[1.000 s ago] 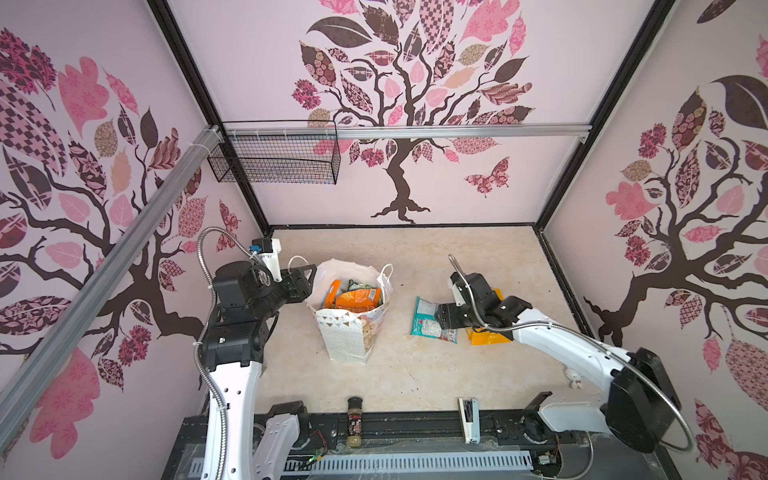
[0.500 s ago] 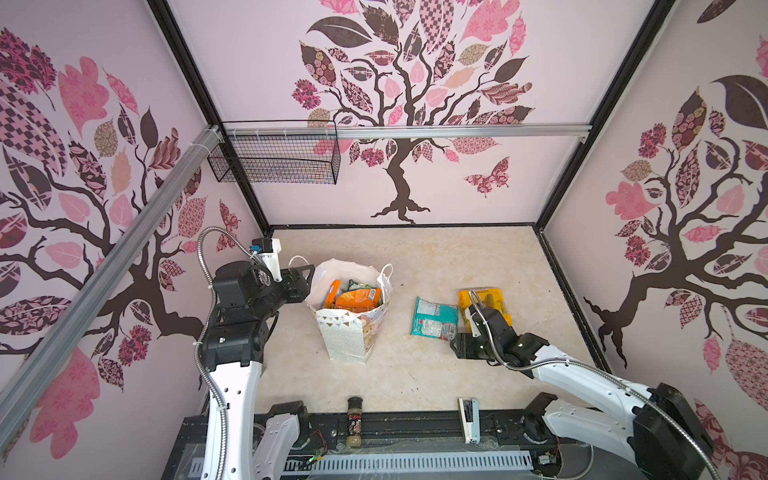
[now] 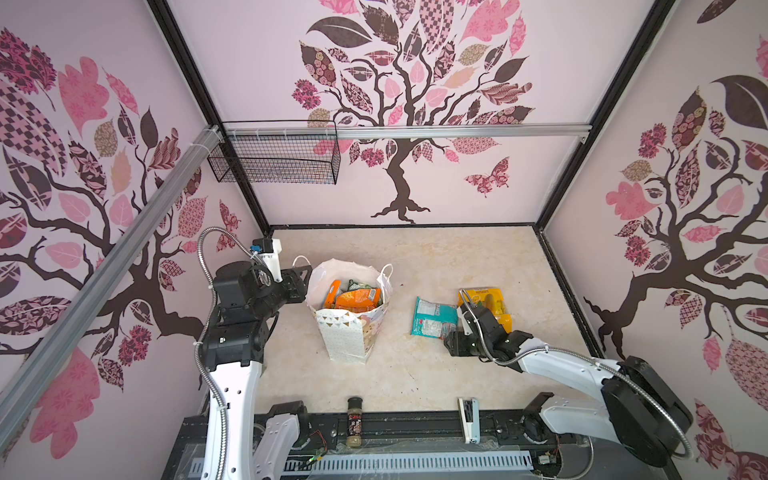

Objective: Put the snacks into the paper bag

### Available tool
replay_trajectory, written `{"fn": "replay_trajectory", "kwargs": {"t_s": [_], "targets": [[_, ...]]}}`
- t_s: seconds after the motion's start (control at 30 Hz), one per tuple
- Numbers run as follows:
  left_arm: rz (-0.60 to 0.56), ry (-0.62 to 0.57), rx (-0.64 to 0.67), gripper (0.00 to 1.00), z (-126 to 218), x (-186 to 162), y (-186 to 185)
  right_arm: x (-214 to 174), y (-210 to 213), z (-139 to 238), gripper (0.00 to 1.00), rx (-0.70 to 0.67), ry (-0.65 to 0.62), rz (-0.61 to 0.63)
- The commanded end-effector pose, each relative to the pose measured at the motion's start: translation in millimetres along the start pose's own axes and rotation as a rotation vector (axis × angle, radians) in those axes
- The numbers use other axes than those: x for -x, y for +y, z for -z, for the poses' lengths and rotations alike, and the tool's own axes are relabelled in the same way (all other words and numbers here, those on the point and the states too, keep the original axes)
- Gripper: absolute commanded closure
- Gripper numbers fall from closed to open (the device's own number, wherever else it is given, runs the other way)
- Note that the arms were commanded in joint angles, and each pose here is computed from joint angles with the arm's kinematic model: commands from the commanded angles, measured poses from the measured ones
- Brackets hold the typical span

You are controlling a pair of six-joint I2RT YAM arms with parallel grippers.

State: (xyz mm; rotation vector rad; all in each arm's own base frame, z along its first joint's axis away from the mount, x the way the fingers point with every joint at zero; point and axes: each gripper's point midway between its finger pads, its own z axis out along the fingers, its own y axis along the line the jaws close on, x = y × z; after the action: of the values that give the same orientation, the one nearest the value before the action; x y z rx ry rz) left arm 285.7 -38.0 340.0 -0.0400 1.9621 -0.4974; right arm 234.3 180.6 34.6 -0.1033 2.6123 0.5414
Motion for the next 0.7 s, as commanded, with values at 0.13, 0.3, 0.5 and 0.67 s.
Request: {"fn": "replay_trajectory", "kwargs": {"t_s": [0.13,0.3,0.5,0.67], "targets": [[-0.008,-0.002,-0.005,0.8,-2.4,-3.5,1.9,8.7,0.8,-9.7,0.37,-0.031,0.013,0.055],[-0.007,0.0,-0.006,0.89,-3.5,-3.9,2.3,9.8,5.5,-14.3,0.37,-0.013,0.021,0.051],[-0.006,0.002,-0.001,0.95,-2.8,-4.5,2.8,13.7,4.5,-16.8,0.38,-0.026,0.016,0.053],[-0.008,0.002,0.002,0.97,-2.8,-4.5,3.2,11.2,-0.4,-18.3,0.44,-0.05,0.022,0.055]]}}
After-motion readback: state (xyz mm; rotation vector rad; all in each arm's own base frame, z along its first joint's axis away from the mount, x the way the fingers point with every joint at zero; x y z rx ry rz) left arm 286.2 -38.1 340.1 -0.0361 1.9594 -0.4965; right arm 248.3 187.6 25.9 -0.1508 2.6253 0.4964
